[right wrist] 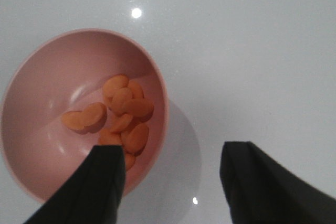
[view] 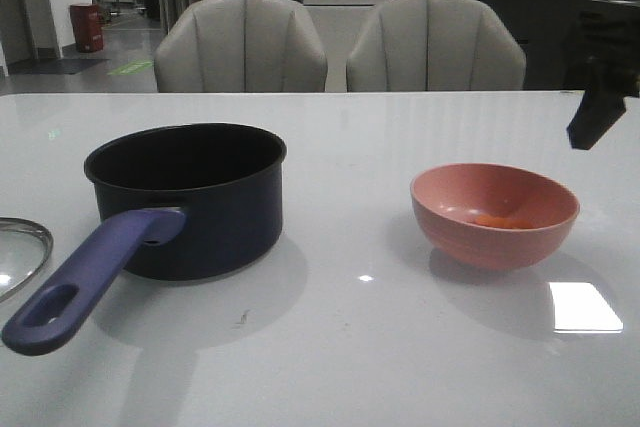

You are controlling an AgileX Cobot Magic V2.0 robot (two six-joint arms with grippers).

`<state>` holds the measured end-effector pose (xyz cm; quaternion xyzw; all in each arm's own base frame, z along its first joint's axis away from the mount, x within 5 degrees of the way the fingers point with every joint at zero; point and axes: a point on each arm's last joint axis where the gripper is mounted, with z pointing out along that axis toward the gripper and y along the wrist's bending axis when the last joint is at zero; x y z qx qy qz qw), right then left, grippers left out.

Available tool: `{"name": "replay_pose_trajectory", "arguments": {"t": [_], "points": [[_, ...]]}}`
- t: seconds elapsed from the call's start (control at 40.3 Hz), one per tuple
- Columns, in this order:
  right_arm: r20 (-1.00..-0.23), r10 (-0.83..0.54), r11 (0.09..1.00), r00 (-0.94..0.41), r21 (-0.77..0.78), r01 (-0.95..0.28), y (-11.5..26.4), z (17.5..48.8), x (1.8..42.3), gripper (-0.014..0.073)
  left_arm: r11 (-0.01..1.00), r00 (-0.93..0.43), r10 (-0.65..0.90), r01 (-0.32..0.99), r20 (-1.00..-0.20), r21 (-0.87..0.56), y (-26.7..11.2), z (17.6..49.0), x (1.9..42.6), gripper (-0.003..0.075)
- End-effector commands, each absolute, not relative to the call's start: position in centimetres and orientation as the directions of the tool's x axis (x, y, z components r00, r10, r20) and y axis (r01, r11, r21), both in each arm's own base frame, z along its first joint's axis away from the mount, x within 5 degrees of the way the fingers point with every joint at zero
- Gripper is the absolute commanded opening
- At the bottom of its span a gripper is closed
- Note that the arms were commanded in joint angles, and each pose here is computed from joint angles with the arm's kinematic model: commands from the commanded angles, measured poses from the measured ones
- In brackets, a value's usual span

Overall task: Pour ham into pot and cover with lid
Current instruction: 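Move the right gripper to the pink bowl and grasp its rim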

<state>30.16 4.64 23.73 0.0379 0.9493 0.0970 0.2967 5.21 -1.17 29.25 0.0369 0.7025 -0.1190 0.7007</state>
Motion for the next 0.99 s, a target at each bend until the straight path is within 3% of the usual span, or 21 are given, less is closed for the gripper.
{"name": "replay_pose_trajectory", "arguments": {"t": [0.0,0.323,0.422,0.496,0.62,0.769,0.968], "points": [[-0.574,0.14,0.976,-0.807,0.215,0.016,4.8,24.6,32.5,0.0505,0.964,0.08,-0.144,0.238,-0.986,-0.121,-1.2,30.9,5.0,0.0625],[-0.476,0.128,0.979,-0.87,0.202,0.033,5.4,20.5,37.2,0.0483,0.964,0.08,-0.144,0.238,-0.986,-0.121,-1.2,30.9,5.0,0.0625],[-0.449,0.132,0.978,-0.884,0.204,0.042,5.5,19.3,37.9,0.0384,0.964,0.08,-0.144,0.238,-0.986,-0.121,-1.2,30.9,5.0,0.0625],[-0.428,0.14,0.976,-0.893,0.212,0.051,5.6,18.8,38.3,0.0257,0.964,0.08,-0.144,0.238,-0.986,-0.121,-1.2,30.9,5.0,0.0625],[-0.438,0.154,0.973,-0.886,0.224,0.058,5.7,18.8,38.6,0.0123,0.964,0.08,-0.144,0.238,-0.986,-0.121,-1.2,30.9,5.0,0.0625],[-0.481,0.166,0.972,-0.861,0.23,0.058,5.7,19.0,39.0,0.0137,0.964,0.08,-0.144,0.238,-0.986,-0.121,-1.2,30.9,5.0,0.0625],[-0.432,0.162,0.967,-0.887,0.25,0.054,5.9,20.6,39.0,0.0137,0.964,0.08,-0.144,0.238,-0.986,-0.121,-1.2,30.9,5.0,0.0625]]}}
